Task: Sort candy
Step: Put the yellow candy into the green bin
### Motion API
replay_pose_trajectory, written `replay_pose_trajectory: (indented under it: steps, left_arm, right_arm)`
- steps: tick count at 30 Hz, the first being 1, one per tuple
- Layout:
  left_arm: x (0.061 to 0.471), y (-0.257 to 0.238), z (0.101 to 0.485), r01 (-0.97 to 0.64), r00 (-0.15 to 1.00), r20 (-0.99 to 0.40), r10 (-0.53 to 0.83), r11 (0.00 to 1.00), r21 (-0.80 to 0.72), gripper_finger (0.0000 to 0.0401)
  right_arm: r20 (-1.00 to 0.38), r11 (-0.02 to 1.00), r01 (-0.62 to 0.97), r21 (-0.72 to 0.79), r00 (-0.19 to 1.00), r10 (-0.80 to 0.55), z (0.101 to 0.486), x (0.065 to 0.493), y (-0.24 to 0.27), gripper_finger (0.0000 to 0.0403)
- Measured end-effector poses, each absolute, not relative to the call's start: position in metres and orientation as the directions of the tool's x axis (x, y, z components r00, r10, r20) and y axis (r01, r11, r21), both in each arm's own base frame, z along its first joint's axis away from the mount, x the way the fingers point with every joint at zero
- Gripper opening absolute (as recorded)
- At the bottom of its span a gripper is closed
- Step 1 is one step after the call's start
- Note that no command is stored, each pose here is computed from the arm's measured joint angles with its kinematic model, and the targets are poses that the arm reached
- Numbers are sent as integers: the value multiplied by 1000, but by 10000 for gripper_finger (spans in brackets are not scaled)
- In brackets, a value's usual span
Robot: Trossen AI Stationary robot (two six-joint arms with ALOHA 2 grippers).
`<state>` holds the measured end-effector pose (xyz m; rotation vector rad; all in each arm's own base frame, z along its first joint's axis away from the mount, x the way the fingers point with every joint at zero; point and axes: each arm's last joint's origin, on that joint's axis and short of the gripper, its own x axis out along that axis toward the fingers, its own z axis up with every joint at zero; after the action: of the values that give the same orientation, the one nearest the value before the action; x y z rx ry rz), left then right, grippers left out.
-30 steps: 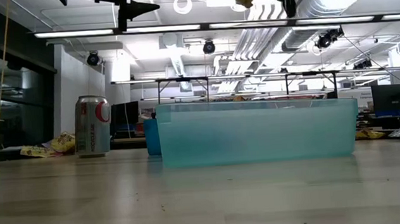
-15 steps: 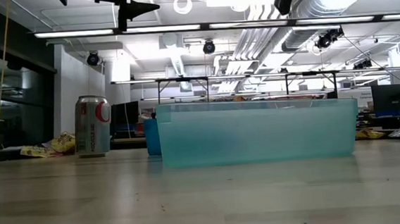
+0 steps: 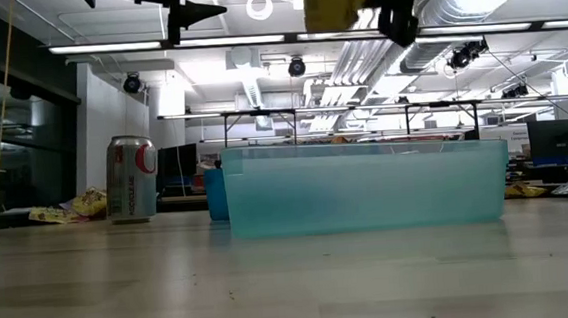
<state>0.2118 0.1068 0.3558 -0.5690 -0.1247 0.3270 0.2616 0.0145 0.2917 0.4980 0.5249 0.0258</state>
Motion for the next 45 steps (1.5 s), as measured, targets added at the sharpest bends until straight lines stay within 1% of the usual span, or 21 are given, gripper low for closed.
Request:
replay_pose_trajectory:
  steps: [3,6,11,13,15,19,23,26,27,30,33,37,39,41,43,45]
  left_arm:
    - [212,107,356,-271,941,26,337,798,-538,237]
    - [212,107,356,-271,941,26,337,798,-538,237]
    - [212,107,356,-271,941,25,337,798,-538,237]
    - [212,107,356,-271,941,26,337,798,-539,237]
    - [212,107,356,-271,941,26,337,798,-539,237]
    - [212,107,356,-267,941,28,338,791,-551,237]
    - [212,107,358,-256,941,46,336,793,-553,237]
    - [212,105,358,-244,945,49,323,797,-552,237]
    - [213,104,358,-234,949,48,311,801,-551,237]
    - [214,100,358,-163,973,48,226,820,-548,237]
    - [216,95,358,-94,989,47,141,838,-538,237]
    - [218,89,358,-74,993,46,113,858,-509,237]
    - [219,89,358,-103,988,45,147,850,-517,237]
    - [218,91,360,-182,977,-5,215,814,-552,237]
    - [214,97,366,-322,944,-128,304,768,-554,237]
    - [208,104,368,-515,857,-318,405,701,-494,237]
  right_arm:
    - [-543,880,140,454,826,149,279,266,15,27]
    - [-586,892,143,430,795,155,271,269,18,72]
    - [-592,931,71,357,788,167,269,270,25,155]
    - [-575,934,61,353,801,165,272,269,24,177]
    - [-554,934,64,351,818,153,278,268,21,190]
    - [-489,955,101,280,871,51,307,271,10,196]
    - [-361,971,190,148,924,-126,352,274,-7,197]
    - [-278,958,276,73,928,-246,379,272,-19,197]
    - [-262,953,295,68,927,-268,385,271,-22,197]
    - [-241,946,314,77,927,-288,393,269,-31,197]
    - [-244,954,285,91,935,-256,394,269,-34,197]
    - [-248,961,259,96,941,-229,393,269,-35,197]
    - [-253,960,263,96,939,-232,393,269,-35,197]
    - [-259,960,264,95,937,-233,392,269,-35,197]
    - [-269,959,269,92,934,-236,391,268,-36,197]
    - [-285,957,274,91,929,-238,390,268,-36,197]
